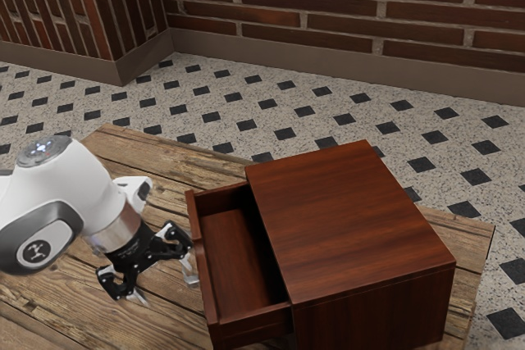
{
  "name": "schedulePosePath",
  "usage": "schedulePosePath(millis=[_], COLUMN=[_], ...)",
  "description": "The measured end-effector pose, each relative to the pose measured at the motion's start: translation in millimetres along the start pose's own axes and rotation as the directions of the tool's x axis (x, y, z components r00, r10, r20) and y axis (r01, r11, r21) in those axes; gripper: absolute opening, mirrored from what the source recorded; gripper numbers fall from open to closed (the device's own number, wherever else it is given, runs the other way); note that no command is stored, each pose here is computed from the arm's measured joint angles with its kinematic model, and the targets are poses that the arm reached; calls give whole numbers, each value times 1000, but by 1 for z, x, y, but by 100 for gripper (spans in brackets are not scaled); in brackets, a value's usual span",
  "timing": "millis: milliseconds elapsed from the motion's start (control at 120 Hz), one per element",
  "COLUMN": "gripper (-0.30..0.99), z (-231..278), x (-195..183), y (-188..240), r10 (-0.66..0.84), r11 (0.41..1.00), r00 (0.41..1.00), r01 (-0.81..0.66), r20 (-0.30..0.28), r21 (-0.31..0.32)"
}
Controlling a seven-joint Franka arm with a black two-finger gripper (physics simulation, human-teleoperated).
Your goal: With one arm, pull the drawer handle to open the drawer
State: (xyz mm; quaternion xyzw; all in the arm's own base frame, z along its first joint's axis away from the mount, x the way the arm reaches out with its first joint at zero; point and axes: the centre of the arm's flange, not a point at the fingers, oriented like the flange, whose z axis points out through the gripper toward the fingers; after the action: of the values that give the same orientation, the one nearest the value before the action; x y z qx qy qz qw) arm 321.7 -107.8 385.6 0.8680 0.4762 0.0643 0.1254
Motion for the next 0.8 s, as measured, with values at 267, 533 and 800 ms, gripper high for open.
schedulePosePath(millis=[267, 533, 800], gripper=[67, 67, 68], z=[-3, -14, -120], x=[14, 20, 54], y=[-15, -29, 9], r10=[12, 41, 42], r11=[1000, 999, 982], r00=[1000, 999, 993], r01=[-12, -41, -61], r20=[16, 6, -107], r21=[-2, -17, -180])
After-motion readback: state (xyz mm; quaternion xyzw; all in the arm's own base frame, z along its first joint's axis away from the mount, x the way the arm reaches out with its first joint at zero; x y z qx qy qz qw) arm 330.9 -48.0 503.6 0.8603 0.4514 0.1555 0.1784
